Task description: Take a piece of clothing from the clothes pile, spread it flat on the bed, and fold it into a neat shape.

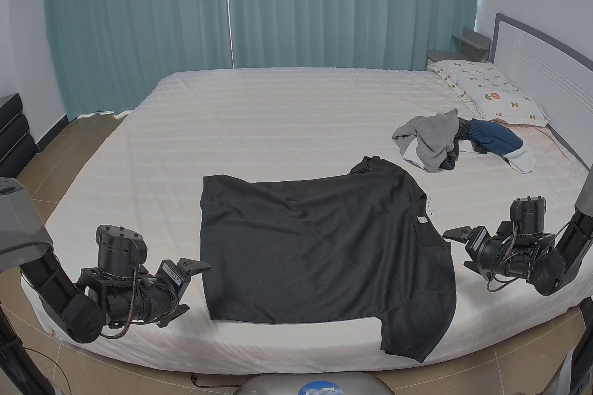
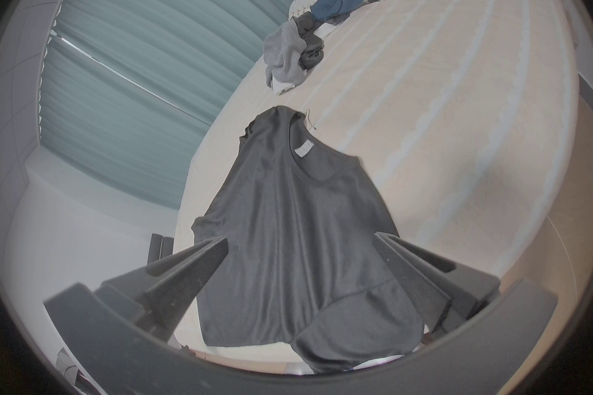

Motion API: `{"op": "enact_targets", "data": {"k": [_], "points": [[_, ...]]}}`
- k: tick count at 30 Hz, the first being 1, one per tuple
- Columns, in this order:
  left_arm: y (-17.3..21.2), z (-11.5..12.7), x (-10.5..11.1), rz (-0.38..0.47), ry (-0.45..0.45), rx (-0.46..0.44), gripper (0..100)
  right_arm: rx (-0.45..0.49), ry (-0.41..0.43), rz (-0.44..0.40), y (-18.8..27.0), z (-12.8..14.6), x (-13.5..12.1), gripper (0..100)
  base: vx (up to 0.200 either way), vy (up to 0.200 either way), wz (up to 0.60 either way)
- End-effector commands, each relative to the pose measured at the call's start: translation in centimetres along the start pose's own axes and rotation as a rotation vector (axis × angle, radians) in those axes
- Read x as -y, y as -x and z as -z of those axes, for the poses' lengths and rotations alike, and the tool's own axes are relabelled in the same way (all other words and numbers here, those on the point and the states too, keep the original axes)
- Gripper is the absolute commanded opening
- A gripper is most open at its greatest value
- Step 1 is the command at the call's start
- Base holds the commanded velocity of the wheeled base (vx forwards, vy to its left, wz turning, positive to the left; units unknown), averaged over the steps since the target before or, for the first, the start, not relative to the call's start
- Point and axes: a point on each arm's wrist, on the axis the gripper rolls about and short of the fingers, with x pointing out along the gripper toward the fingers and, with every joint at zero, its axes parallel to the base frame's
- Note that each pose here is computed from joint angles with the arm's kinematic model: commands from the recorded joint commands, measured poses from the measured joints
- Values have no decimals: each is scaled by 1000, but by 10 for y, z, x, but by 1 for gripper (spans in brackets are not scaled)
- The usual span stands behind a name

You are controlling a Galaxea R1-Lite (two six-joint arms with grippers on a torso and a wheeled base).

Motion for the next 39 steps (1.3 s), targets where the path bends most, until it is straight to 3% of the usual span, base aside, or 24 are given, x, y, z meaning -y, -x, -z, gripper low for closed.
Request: {"op": "enact_targets", "data": {"k": [1, 10, 20, 30, 35, 39], "points": [[-1, 5, 1, -1, -11, -17, 100, -23, 12, 5, 1, 8, -1, 100, 0, -200, 0], [-1, 6, 0, -9, -17, -13, 100, -27, 15, 8, 3, 10, -1, 100, 0, -200, 0], [-13, 17, -7, -68, -38, -56, 100, -55, 25, 16, 2, 18, 0, 100, 0, 0, 0], [-35, 44, -18, -186, -125, -28, 100, -70, 24, 16, 2, 21, 0, 100, 0, 0, 0], [-44, 54, -21, -216, -198, -21, 100, -73, 23, 17, 1, 21, 1, 100, 0, 0, 0], [-53, 51, -18, -216, -204, 8, 100, -75, 24, 15, 1, 21, 0, 100, 0, 0, 0]]}}
